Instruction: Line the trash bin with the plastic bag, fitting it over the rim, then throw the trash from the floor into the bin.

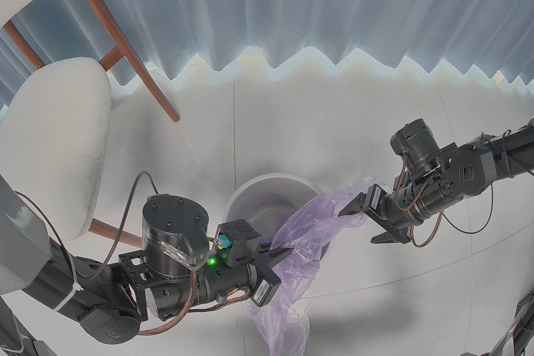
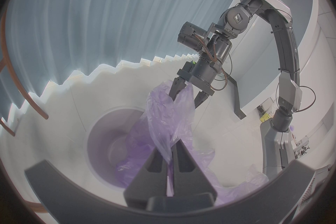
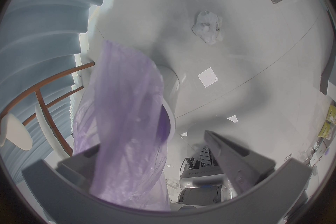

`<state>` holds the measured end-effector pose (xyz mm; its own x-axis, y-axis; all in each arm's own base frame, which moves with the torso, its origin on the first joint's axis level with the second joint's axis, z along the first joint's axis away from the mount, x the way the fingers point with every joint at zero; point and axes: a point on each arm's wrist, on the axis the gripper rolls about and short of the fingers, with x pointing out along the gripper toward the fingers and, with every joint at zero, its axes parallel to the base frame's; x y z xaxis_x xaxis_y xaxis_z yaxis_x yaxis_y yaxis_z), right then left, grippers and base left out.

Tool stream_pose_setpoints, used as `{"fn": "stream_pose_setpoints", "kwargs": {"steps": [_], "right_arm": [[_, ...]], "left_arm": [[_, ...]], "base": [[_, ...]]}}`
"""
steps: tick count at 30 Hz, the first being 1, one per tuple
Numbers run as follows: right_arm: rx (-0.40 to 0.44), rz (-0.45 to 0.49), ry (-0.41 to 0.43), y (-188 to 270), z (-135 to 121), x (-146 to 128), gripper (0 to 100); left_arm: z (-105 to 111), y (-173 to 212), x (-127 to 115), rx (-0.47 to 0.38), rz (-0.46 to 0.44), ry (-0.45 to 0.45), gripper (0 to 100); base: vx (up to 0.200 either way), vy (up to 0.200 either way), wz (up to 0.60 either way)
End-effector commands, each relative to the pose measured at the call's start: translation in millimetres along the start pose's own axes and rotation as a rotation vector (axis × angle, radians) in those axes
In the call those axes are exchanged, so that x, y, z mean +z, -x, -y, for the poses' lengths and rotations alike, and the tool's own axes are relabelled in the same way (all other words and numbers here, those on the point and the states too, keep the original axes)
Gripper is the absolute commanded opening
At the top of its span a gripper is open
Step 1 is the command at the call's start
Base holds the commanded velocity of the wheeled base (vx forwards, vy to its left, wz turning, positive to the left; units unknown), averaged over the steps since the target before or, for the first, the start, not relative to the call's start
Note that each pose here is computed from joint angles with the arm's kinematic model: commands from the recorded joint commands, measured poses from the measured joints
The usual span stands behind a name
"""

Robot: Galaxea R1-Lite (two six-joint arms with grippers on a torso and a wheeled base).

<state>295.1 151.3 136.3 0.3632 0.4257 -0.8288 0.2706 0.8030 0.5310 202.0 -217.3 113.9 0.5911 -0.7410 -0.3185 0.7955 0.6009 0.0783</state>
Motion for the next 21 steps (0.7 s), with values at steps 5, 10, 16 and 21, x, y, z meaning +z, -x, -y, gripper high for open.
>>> {"fn": "stream_pose_setpoints", "kwargs": {"steps": [5, 10, 16, 21], "right_arm": [[-0.009, -0.004, 0.017, 3, -4, -9, 0], [0.003, 0.039, 0.062, 13, -12, -18, 0], [0.058, 0.112, 0.191, 26, -26, -12, 0], [0.05, 0.151, 0.363, 29, -28, -9, 0]], "left_arm": [[0, 7, 0, 0.0, -0.002, 0.0, 0], [0, 13, -2, 0.004, -0.01, 0.001, 0], [-1, 13, -3, 0.005, -0.013, 0.003, 0], [-2, 13, -2, 0.025, -0.012, 0.004, 0]], "base": [[0.0, 0.0, 0.0], [0.0, 0.0, 0.0], [0.0, 0.0, 0.0], [0.0, 0.0, 0.0]]}}
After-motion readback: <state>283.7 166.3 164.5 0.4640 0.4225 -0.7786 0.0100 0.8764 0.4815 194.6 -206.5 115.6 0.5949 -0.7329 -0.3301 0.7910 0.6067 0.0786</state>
